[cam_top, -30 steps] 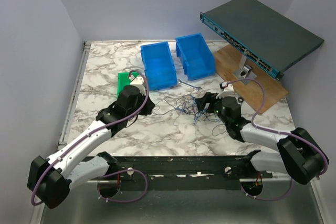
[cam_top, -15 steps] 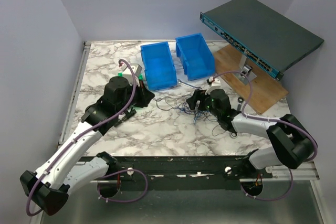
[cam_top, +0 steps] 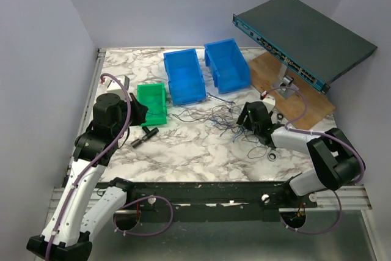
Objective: Untangle the cables
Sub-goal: Untie the cable.
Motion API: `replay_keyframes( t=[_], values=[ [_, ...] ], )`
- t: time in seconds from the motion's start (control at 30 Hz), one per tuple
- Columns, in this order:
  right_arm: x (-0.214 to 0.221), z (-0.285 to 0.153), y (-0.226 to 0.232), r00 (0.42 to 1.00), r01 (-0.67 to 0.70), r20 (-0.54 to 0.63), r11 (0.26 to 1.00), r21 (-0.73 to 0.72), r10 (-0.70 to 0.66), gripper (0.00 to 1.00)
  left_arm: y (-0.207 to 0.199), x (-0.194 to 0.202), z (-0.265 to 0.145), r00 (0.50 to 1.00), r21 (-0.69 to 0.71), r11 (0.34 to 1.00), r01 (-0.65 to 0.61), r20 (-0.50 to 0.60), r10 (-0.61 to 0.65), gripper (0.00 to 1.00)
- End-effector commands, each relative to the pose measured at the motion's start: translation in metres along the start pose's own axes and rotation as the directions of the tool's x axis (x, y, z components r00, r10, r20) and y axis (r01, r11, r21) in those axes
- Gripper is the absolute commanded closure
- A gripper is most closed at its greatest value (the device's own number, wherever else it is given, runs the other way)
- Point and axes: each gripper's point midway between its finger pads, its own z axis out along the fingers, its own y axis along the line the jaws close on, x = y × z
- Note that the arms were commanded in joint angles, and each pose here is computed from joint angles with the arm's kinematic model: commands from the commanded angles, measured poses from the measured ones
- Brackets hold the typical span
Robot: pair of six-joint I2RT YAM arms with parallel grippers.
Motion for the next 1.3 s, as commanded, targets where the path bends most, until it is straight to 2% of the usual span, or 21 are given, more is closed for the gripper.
replay_keyframes(
  t=[0.0,0.1,0.23,0.33,0.53,0.63,0.87,1.03,1.27],
  values=[
    [-0.015,-0.009,-0.009,0.996,-0.080,0.049,0.995,0.064,0.077,0.25,0.024,-0.005,-0.015,0.999,-0.109,0.994,-0.011,0.037,0.016,1.00],
    [-0.028,-0.019,0.004,0.995,-0.082,0.063,0.997,-0.002,0.082,0.25,0.015,-0.004,-0.016,0.999,-0.050,0.998,-0.031,0.042,0.033,1.00],
    [-0.040,-0.034,0.043,0.997,0.013,0.077,0.974,-0.224,0.004,0.25,-0.006,0.005,-0.011,0.999,0.081,0.995,-0.053,-0.005,0.054,1.00],
    [-0.032,-0.050,0.075,0.995,0.089,0.072,0.903,-0.420,-0.065,0.23,-0.013,0.008,-0.010,0.998,0.122,0.991,-0.050,-0.018,0.053,1.00],
    [-0.014,-0.069,0.122,0.968,0.245,0.099,0.800,-0.548,-0.229,0.21,-0.026,0.004,-0.012,0.998,0.186,0.981,-0.047,-0.020,0.052,1.00],
    [-0.004,-0.084,0.147,0.962,0.256,0.107,0.704,-0.662,-0.250,0.22,-0.030,-0.001,-0.014,0.998,0.195,0.979,-0.051,-0.010,0.054,1.00],
    [0.009,-0.105,0.186,0.945,0.293,0.153,0.540,-0.789,-0.289,0.22,-0.035,-0.014,-0.024,0.998,0.200,0.977,-0.069,0.023,0.066,1.00],
    [0.026,-0.123,0.220,0.888,0.411,0.263,0.393,-0.822,-0.377,0.22,-0.044,-0.023,-0.028,0.997,0.236,0.969,-0.072,0.036,0.065,1.00],
    [0.043,-0.108,0.242,0.845,0.482,0.312,0.365,-0.797,-0.435,0.22,-0.050,-0.031,-0.031,0.997,0.254,0.965,-0.069,0.055,0.057,1.00]
  ],
)
